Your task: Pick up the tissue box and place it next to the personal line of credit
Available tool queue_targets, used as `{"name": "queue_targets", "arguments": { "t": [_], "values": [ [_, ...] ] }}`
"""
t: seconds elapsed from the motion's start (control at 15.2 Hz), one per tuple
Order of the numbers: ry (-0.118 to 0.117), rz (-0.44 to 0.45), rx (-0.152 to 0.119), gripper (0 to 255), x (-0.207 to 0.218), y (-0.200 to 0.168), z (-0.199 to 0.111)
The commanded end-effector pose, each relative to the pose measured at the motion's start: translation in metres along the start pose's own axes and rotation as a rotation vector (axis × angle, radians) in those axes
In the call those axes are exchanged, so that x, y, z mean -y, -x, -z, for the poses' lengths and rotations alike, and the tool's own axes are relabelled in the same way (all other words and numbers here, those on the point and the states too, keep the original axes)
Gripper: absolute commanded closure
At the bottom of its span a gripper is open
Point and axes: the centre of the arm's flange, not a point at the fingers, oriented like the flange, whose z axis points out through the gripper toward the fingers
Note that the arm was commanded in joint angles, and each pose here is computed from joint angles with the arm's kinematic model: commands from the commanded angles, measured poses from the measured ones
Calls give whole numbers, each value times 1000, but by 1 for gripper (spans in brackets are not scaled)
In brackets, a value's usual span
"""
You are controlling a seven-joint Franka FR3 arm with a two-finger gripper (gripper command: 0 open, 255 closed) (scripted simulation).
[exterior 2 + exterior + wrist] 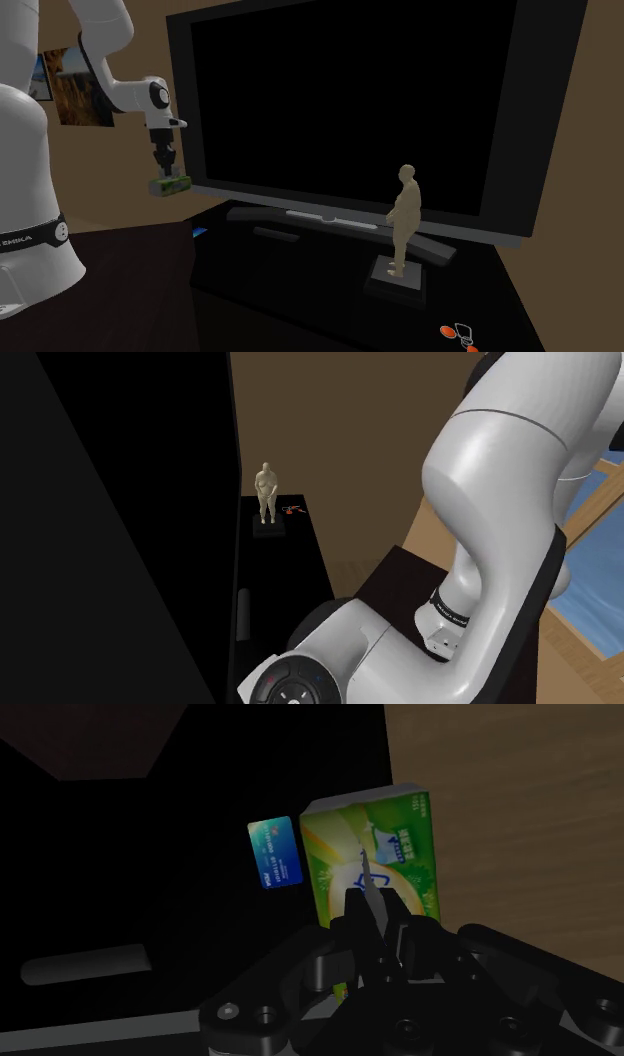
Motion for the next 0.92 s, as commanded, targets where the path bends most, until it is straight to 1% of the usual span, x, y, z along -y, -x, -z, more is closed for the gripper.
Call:
{"name": "queue_targets", "arguments": {
  "t": [0.0, 0.86],
  "values": [
    [0, -1, -1, 255, 3, -2, -10],
    [0, -1, -1, 255, 12, -6, -78]
  ]
}}
